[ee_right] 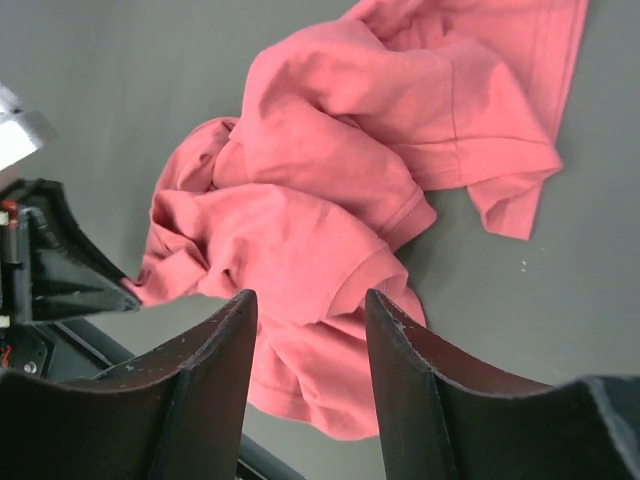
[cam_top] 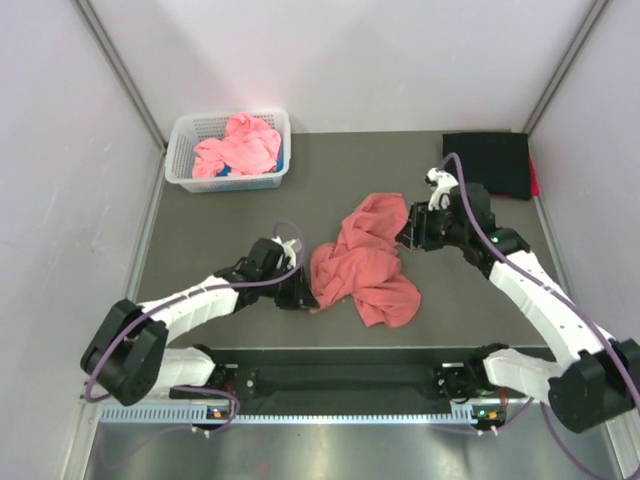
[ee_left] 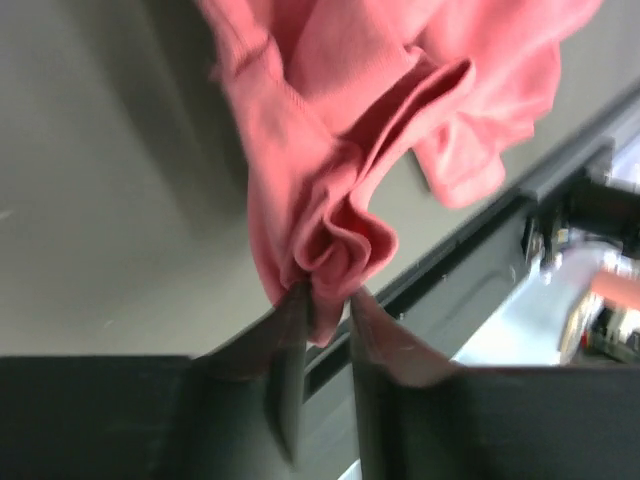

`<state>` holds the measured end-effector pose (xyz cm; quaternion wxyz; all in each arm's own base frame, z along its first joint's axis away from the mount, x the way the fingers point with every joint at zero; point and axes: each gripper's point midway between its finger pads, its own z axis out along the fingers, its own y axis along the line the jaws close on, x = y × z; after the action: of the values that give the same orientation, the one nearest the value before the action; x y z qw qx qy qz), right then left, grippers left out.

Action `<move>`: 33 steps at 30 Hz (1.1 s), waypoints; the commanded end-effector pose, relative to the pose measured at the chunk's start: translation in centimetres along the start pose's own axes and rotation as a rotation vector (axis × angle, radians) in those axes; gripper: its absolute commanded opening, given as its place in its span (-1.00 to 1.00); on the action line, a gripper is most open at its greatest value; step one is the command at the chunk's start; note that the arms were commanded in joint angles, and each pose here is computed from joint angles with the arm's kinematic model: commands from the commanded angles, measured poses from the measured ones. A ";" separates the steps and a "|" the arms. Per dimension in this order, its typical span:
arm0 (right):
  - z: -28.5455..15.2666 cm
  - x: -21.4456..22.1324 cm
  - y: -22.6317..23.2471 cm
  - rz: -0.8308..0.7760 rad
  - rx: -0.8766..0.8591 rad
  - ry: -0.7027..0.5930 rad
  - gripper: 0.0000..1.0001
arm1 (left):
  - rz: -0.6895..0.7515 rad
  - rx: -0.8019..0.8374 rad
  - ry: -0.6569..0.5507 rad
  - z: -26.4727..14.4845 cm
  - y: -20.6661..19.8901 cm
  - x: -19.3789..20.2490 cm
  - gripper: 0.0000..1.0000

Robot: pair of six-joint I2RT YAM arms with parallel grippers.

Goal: Fold and stack the t-shirts
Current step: Flatten the tshirt out

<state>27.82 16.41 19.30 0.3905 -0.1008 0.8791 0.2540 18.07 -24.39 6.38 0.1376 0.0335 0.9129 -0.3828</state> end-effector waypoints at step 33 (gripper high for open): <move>12.0 10.7 12.5 -0.453 -0.204 0.281 -0.18 | -0.245 -0.090 -0.449 -9.3 4.6 -10.7 0.00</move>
<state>22.50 32.12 5.97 0.2353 -0.3549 0.8801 0.2098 26.64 -13.65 11.70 0.2774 -0.1794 0.8826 -0.3345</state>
